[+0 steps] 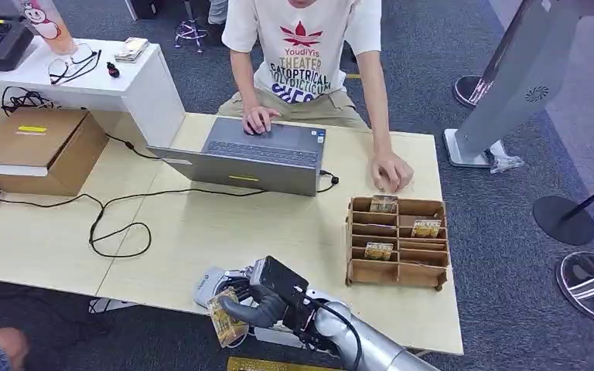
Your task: Pass the card to the sensor for recognition and then transmit it.
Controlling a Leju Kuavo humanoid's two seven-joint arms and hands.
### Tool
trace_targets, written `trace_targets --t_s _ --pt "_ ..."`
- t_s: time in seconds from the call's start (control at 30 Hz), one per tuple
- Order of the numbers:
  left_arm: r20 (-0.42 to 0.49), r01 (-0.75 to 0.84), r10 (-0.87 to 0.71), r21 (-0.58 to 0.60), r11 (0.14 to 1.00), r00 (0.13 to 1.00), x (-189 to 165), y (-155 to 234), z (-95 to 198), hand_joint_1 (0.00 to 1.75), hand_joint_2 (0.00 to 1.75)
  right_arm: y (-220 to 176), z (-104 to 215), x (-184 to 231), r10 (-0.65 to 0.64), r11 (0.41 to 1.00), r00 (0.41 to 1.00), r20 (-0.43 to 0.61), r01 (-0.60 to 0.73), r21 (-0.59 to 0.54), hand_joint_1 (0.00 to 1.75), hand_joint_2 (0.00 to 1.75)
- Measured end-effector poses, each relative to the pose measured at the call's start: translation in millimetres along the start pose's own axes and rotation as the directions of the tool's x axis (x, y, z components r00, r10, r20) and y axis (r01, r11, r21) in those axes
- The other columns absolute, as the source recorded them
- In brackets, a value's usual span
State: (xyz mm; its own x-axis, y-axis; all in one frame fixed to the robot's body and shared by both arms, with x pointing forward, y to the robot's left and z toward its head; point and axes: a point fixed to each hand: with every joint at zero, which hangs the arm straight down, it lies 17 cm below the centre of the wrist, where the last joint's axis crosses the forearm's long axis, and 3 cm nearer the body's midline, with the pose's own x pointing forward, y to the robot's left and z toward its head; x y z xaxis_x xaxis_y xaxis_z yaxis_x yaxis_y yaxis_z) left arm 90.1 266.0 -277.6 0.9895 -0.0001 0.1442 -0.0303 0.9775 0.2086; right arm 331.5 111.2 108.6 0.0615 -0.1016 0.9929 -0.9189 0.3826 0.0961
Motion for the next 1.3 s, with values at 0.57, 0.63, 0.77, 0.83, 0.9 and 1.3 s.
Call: trace_targets --t_s 0.57,0.63,0.77,0.83,0.9,1.3 --pt "-0.009 0.005 -0.005 0.001 1.0 1.0 3 -6 2 0.0 0.0 -47 13 -56 0.049 0.988 0.982 -0.184 -0.074 -0.133 1.75 1.75" --pt "-0.011 0.008 -0.008 -0.001 1.0 1.0 3 -7 2 0.0 0.0 -51 17 -63 0.046 0.986 0.977 -0.208 -0.077 -0.145 1.75 1.75" --pt "-0.011 0.014 -0.014 -0.002 1.0 1.0 6 -10 3 0.0 0.0 -56 24 -75 0.039 0.984 0.967 -0.252 -0.082 -0.161 1.75 1.75" --pt "-0.011 0.016 -0.016 -0.003 1.0 1.0 7 -11 3 0.0 0.0 -58 27 -81 0.035 0.982 0.962 -0.272 -0.084 -0.17 1.75 1.75" --pt "-0.011 0.02 -0.02 -0.001 1.0 1.0 8 -11 3 0.0 0.0 -60 30 -86 0.03 0.98 0.956 -0.291 -0.085 -0.178 1.75 1.75" --pt "0.0 0.041 -0.041 -0.004 0.999 0.999 12 -14 4 0.0 0.0 -71 39 -102 0.01 0.969 0.936 -0.351 -0.096 -0.227 1.75 1.75"
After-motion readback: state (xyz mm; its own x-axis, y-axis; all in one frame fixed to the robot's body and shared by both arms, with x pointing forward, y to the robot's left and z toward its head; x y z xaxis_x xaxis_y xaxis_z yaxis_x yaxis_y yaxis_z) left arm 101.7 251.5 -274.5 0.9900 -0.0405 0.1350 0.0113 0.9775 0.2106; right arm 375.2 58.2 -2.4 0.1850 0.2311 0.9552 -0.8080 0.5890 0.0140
